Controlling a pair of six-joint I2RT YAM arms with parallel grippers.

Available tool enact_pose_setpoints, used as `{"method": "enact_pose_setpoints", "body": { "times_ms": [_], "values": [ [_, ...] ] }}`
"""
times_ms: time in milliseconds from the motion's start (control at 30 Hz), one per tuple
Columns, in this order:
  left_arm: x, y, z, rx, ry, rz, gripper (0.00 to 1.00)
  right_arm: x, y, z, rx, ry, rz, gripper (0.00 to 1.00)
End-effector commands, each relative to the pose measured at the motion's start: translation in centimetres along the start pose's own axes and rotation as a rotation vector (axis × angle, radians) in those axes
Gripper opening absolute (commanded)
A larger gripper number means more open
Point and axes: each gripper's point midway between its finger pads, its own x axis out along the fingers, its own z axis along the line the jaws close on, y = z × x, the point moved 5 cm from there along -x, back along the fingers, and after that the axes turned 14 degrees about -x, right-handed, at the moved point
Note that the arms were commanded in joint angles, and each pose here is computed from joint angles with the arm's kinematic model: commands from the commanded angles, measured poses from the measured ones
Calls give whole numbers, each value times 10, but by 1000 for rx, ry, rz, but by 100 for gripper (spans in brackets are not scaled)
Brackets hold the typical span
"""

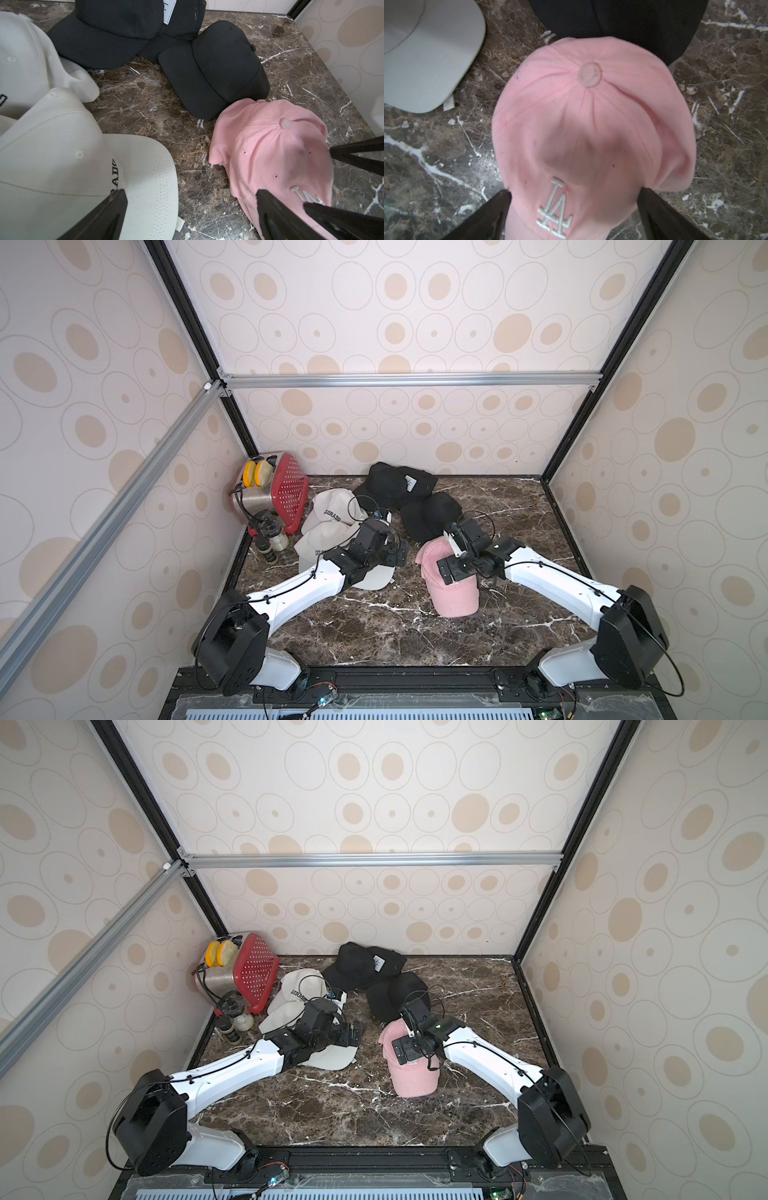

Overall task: Stack the baseball caps by color
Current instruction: Move the baseball cap to the center of the board.

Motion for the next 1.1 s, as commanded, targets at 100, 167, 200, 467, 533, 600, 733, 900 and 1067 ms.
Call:
{"method": "enact_pose_setpoints", "body": {
  "times_ms": [100,167,200,467,533,600,733,900,1067],
  "values": [
    [-2,-2,-1,-4,24,-8,99,22,-7,-7,57,96,0,100],
    [-2,0,1,-1,19,-3,99,27,-9,-7,55,98,2,100],
    [-2,0,1,0,17,-3,99,29,-9,-8,55,100,12,100],
    [-1,1,3,8,1,1,99,41,16,-26,101,111,83,100],
    [0,2,3,9,1,6,99,41,21,-33,118,113,88,100],
    [1,2,3,7,4,11,99,41,27,-41,131,124,93,100],
    [2,2,3,7,2,12,99,40,39,-58,134,142,110,100],
    [2,2,2,7,3,13,99,40,50,-83,141,99,96,100],
    [3,3,0,-4,17,27,99,38,53,-110,117,96,71,100]
  ]
}}
